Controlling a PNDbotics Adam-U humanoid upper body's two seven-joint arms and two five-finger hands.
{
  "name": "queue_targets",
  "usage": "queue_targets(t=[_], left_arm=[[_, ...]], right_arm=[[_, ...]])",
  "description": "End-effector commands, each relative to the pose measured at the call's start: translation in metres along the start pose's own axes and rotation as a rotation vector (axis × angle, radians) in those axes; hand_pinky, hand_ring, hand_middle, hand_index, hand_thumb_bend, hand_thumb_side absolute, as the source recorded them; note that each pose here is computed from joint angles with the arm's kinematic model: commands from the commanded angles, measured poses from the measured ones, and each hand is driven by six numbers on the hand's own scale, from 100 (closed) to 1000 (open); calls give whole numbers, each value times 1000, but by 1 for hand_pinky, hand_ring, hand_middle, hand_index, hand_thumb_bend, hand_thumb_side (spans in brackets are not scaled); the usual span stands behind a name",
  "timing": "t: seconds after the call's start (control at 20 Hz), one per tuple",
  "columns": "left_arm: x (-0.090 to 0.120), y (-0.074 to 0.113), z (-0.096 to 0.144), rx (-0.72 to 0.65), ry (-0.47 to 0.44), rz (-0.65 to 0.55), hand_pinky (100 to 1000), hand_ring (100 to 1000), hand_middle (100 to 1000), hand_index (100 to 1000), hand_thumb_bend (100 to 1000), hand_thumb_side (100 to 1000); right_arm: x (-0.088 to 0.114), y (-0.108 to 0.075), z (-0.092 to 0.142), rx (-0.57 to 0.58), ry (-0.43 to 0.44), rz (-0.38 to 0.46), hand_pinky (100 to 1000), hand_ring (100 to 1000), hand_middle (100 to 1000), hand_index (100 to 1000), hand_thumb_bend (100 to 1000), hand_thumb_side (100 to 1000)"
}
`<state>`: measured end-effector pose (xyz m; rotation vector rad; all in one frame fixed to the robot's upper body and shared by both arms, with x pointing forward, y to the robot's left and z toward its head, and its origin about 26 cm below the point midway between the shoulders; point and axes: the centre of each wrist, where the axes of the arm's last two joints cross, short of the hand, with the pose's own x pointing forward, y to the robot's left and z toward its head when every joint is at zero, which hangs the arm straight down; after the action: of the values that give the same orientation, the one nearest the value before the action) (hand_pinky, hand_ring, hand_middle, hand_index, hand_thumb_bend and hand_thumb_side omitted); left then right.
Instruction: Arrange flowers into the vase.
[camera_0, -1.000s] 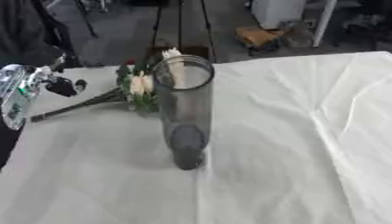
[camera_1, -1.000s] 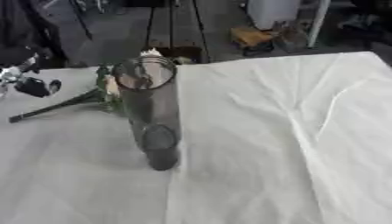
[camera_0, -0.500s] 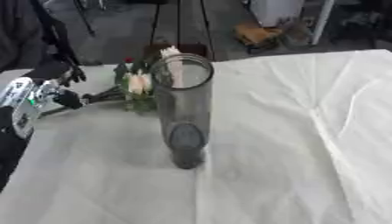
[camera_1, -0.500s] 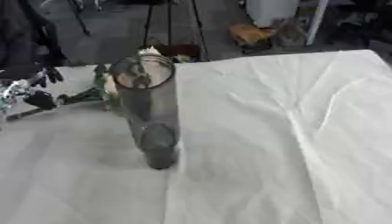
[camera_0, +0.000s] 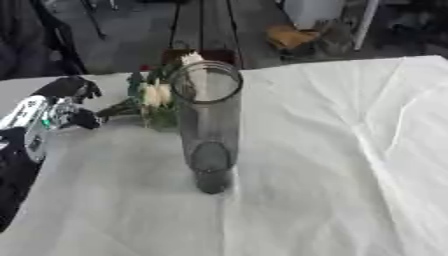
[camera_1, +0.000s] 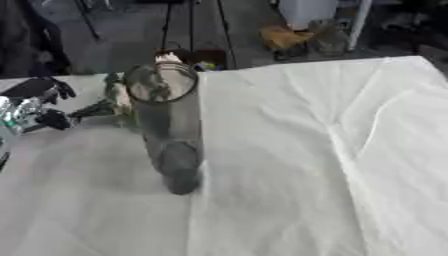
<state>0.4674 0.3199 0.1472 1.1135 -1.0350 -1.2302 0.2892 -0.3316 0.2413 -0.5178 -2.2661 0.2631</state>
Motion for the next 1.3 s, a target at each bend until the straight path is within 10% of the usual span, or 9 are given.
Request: queue_targets(t=[0.05, 1.3], left_arm=[[-3, 12, -1, 43, 16, -4, 704, 681, 698, 798, 308, 252], [-6, -1, -7, 100, 115, 38, 678, 629, 647, 774, 284, 244]], right_arm=[[9, -2, -6, 7, -40, 1, 664, 719, 739, 836, 100, 680], [14, 3, -12, 24, -69, -29, 665, 719, 738, 838, 100, 683]])
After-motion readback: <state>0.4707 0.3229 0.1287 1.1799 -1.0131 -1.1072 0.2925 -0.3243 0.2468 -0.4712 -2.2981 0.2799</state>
